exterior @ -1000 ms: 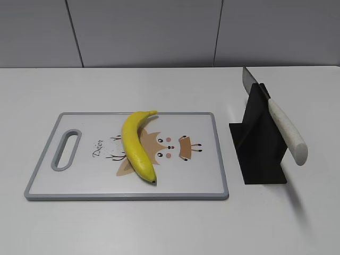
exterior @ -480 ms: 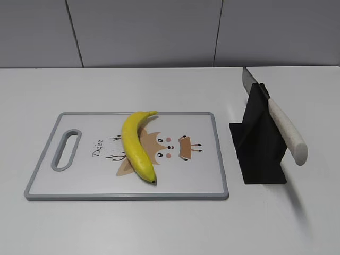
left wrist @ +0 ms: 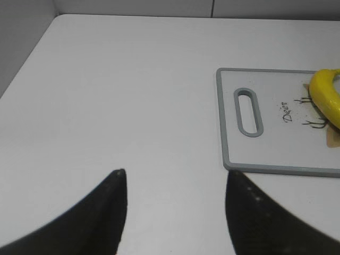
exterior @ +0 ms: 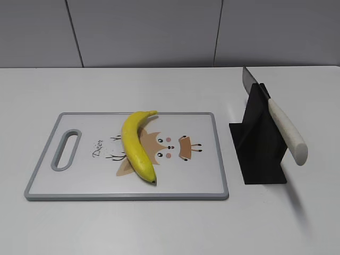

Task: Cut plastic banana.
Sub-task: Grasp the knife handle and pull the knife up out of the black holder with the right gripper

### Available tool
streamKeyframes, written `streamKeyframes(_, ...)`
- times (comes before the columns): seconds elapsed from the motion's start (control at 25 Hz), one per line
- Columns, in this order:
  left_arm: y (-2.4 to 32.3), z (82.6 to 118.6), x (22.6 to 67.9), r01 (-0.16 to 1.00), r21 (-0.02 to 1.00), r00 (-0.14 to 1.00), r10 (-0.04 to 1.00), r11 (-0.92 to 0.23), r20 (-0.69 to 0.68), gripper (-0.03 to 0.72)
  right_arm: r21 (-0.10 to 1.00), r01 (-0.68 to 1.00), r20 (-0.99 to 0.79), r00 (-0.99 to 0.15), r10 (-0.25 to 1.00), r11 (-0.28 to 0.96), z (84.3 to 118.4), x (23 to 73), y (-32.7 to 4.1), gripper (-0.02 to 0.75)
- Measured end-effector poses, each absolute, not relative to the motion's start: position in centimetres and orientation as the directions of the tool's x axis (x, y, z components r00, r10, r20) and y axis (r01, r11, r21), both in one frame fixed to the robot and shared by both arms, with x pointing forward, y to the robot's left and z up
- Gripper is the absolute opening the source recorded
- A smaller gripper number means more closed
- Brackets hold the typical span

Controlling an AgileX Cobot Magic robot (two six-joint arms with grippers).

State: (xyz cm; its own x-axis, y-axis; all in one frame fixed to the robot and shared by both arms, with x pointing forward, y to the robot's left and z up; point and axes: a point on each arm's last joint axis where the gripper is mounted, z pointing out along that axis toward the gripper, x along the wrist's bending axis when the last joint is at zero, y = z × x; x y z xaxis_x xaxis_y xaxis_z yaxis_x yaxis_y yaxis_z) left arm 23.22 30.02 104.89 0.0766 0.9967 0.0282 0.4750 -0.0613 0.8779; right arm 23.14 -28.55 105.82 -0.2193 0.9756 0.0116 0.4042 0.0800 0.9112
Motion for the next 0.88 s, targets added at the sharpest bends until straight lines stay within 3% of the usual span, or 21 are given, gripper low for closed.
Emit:
streamKeyframes(0.64, 30.0, 104.9, 23.2, 0.475, 0.878, 0.077, 0.997, -0.061, 0.028, 0.573, 0.893, 0.443, 0.027, -0.224, 0.974, 0.077, 106.2, 23.9, -28.4, 0.518)
streamKeyframes(0.88, 30.0, 104.9, 23.2, 0.475, 0.878, 0.077, 0.997, -0.061, 0.028, 0.573, 0.763, 0.643, 0.087, -0.203, 0.975, 0.066, 108.1, 27.1, -28.2, 0.518)
